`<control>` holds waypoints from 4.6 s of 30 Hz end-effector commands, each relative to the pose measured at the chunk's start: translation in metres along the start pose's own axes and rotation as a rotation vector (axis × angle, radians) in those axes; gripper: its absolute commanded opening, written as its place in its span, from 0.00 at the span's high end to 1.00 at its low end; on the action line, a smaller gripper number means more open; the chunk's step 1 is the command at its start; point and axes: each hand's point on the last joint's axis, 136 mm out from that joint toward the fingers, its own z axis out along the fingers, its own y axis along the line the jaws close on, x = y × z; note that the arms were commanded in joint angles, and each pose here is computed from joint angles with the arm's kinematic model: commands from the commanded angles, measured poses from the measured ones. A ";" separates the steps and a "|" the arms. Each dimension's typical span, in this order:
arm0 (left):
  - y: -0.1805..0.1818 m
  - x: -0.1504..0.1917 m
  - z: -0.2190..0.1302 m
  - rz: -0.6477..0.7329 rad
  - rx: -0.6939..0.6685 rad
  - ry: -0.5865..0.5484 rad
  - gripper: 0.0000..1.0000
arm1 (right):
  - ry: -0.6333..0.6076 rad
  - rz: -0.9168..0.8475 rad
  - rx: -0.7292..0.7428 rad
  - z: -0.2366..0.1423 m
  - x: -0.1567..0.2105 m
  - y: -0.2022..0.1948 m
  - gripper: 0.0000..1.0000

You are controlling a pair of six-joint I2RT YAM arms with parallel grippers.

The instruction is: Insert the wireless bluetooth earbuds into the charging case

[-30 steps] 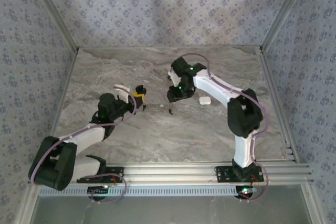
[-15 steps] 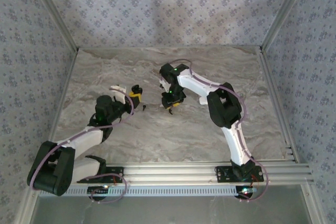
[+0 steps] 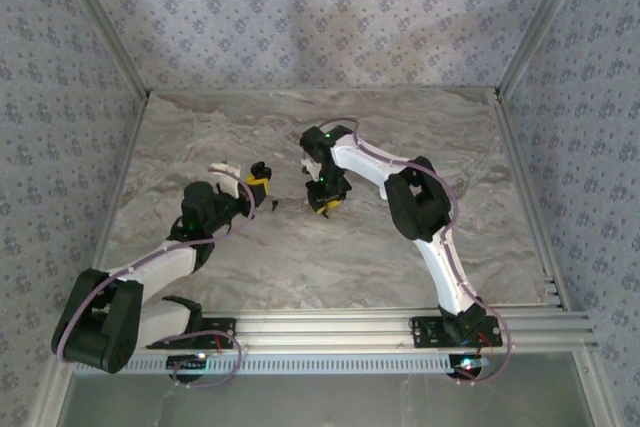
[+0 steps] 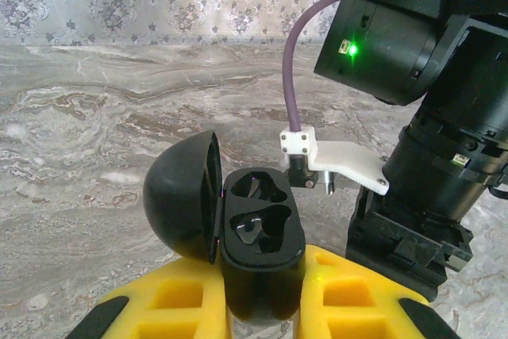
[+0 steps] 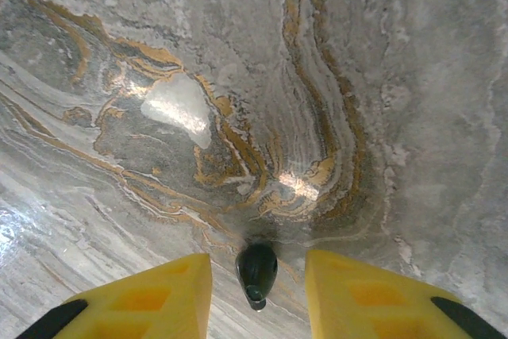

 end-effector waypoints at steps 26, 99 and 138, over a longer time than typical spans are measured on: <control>-0.025 -0.023 0.006 0.045 0.097 -0.040 0.85 | -0.283 0.189 -0.041 -0.045 -0.006 -0.007 0.82; -0.154 -0.098 0.053 0.174 0.480 -0.277 0.87 | -1.168 0.013 -0.279 -0.265 0.010 0.025 0.83; -0.046 -0.070 0.034 0.001 0.116 -0.136 0.88 | -0.941 0.182 -0.304 -0.263 0.023 0.019 0.59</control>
